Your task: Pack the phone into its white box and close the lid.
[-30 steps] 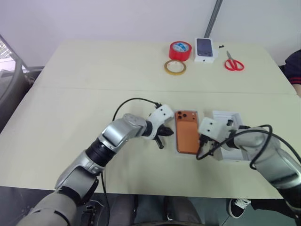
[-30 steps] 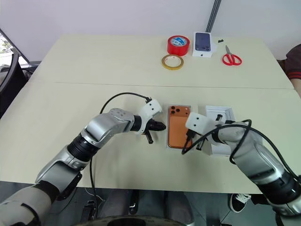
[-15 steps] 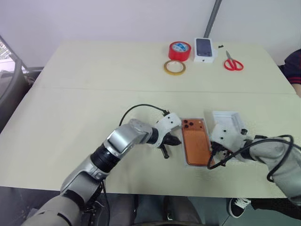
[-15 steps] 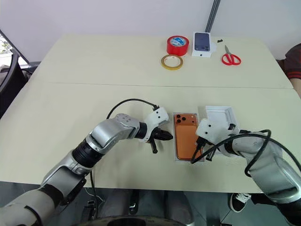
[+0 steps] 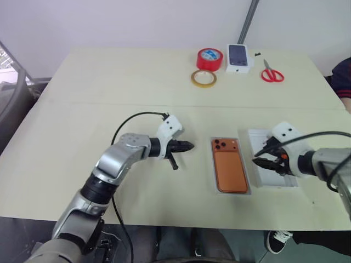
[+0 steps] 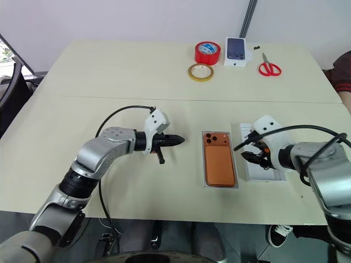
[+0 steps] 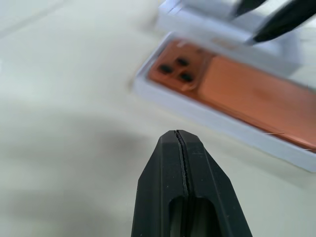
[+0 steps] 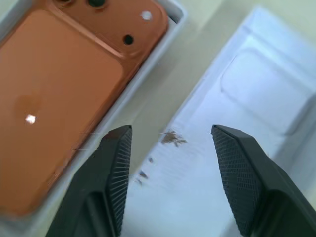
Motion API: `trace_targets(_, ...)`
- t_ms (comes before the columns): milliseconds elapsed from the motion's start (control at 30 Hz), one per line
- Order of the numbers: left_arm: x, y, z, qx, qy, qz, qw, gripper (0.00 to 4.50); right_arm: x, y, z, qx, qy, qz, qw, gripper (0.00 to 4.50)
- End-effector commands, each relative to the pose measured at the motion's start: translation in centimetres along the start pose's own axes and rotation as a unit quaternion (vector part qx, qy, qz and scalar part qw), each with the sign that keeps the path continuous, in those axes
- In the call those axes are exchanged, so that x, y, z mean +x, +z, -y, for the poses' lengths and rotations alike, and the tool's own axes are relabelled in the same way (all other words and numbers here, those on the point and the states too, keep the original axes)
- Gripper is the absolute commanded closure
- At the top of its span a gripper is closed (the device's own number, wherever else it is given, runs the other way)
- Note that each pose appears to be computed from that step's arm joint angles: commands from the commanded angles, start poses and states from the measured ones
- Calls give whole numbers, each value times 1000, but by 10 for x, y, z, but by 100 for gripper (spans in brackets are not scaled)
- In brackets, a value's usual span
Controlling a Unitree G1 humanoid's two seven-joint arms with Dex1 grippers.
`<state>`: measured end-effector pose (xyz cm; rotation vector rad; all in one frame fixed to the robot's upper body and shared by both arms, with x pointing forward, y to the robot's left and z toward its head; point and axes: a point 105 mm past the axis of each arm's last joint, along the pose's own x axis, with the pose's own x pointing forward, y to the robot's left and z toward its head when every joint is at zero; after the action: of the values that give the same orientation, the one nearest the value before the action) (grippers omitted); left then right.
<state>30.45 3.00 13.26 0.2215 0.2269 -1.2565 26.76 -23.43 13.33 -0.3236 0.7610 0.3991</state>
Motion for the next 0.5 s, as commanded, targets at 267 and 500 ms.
trace_targets(267,-30,12,30,145,-74,48,986,450,21,-4,8,93,-35,-17,995,231)
trace_targets(500,-31,11,32,135,-67,66,986,450,12,4,16,105,-50,10,993,447)
